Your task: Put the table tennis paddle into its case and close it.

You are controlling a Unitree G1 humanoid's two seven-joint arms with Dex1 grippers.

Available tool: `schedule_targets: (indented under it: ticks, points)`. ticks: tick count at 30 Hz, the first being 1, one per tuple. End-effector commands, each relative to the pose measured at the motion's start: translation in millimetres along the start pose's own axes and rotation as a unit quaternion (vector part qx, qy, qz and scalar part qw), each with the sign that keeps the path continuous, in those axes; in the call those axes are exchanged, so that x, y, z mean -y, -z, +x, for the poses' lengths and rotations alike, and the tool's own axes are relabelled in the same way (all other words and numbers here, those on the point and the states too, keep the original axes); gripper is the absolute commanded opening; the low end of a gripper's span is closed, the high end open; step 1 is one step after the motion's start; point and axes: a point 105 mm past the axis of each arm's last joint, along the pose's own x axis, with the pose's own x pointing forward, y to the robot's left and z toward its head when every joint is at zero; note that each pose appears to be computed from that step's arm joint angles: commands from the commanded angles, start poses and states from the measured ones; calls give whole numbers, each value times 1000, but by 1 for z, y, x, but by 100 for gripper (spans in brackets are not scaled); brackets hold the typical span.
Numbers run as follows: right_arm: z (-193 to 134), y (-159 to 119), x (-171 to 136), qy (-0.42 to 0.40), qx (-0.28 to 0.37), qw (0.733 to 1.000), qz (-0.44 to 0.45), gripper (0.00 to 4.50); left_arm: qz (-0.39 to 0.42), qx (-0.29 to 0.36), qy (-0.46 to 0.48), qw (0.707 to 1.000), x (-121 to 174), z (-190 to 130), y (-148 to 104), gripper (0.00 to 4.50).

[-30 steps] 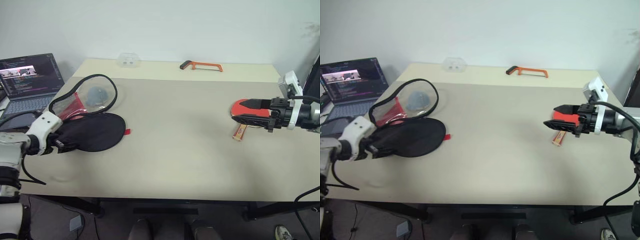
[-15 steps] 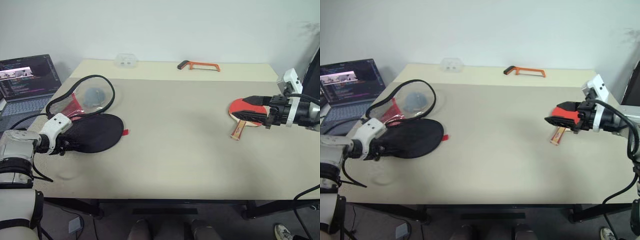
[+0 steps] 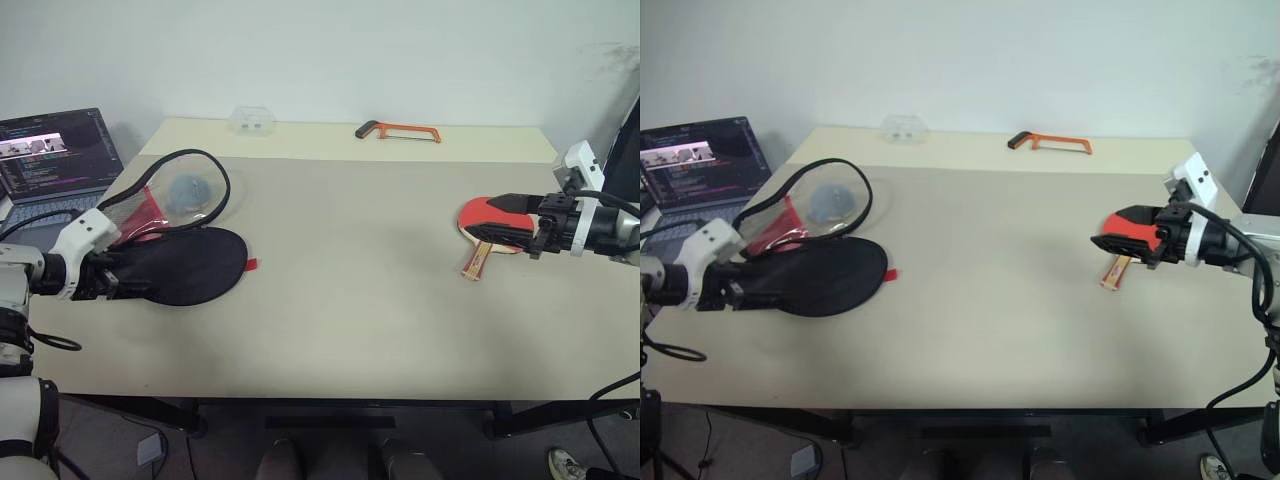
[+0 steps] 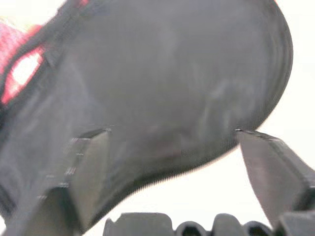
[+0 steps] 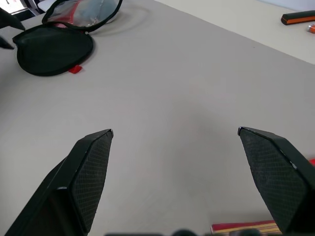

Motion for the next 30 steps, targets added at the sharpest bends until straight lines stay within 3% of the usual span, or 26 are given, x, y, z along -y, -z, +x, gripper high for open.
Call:
schedule_targets:
  ticks: [1, 11, 18, 23, 26, 30]
  points:
    - [-5, -10, -2, 8, 12, 1000, -25, 450, 44, -14, -73, 996, -19, -7, -6, 448]
    - [-3, -11, -3, 8, 11, 1000, -23, 450, 78, -85, -6, 993, -3, 14, 14, 448]
    - [-2, -11, -2, 12, 11, 1000, -24, 450, 105, -101, -115, 983, -21, 36, 11, 448]
    - [-2, -11, -2, 16, 11, 1000, -23, 450, 107, -107, -111, 982, -15, 49, 16, 448]
    - [-1, -11, -3, 17, 12, 1000, -23, 450, 103, -109, -98, 984, -9, 55, 20, 384]
    - [-2, -11, -2, 21, 14, 999, -24, 450, 101, -108, -81, 986, -4, 58, 21, 239]
